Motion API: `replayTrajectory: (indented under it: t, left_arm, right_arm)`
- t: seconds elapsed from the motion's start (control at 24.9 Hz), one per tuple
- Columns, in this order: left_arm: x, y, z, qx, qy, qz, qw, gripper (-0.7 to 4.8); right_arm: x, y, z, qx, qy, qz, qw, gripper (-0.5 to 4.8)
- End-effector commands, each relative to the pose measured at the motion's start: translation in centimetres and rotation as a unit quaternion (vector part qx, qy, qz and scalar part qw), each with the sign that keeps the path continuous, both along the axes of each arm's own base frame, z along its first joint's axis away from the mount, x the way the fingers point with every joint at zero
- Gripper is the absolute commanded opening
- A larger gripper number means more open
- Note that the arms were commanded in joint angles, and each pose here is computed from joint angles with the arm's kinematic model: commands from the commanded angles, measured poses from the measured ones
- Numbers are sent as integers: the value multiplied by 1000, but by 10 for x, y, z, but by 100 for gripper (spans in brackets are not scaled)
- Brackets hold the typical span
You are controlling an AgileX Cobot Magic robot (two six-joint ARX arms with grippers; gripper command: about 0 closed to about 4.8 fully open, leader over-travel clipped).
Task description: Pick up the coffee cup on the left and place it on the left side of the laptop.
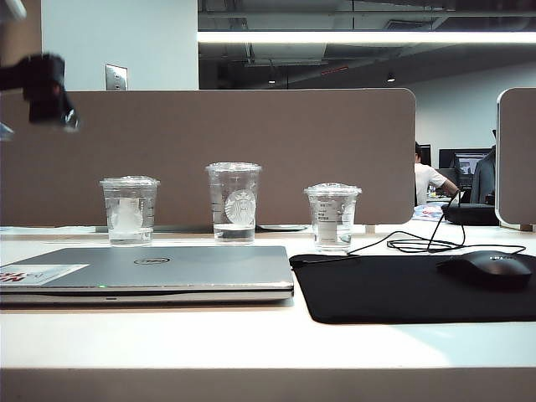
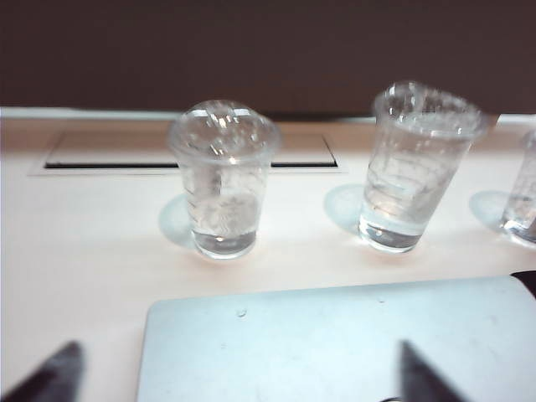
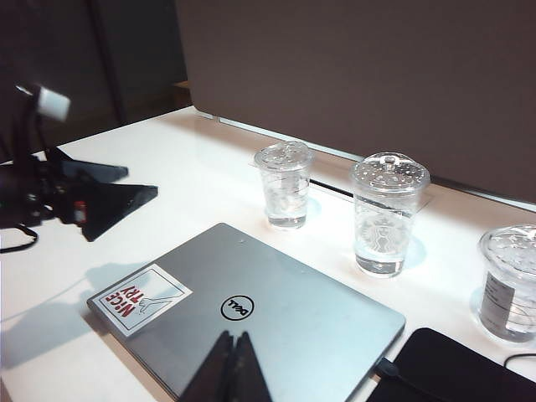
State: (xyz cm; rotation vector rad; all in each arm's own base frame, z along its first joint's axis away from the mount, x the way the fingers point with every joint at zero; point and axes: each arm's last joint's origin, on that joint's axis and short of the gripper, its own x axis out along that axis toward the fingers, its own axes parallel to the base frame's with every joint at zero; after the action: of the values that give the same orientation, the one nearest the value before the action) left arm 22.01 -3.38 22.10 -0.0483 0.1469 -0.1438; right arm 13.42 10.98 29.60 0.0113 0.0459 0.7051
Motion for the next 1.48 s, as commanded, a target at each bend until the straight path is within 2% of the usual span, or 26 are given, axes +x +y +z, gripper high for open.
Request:
replayTrajectory:
  t: [0.04, 0.28, 0.4, 0.6, 0.76, 1.0, 1.28, 1.48]
  left_arm:
    - [18, -6, 2, -13, -23, 4, 1000, 479]
    - [52, -17, -11, -24, -15, 16, 999, 479]
    - [86, -26, -23, -20, 4, 12, 1000, 479]
    - [117, -32, -36, -21, 10, 13, 1000, 479]
    - [142, -36, -51, -28, 9, 37, 999, 479]
    - [169, -41, -66, -31, -4, 40, 999, 479]
    - [190, -43, -80, -26, -9, 83, 996, 479]
    - [209, -47, -85, -35, -21, 84, 996, 479]
  right_arm:
    - [0, 0, 4, 5, -8, -1, 1000, -4]
    - [0, 0, 1, -4, 2, -1, 1000, -4]
    - [0, 0, 0, -6, 4, 0, 1000, -4]
    - [0, 0, 0, -7, 6, -1, 1000, -4]
    - [1, 0, -1, -8, 7, -2, 1000, -4]
    - [0, 0, -1, -8, 7, -1, 1000, -4]
    - [1, 0, -1, -8, 7, -1, 1000, -4]
    - [0, 0, -1, -8, 7, 1, 1000, -4]
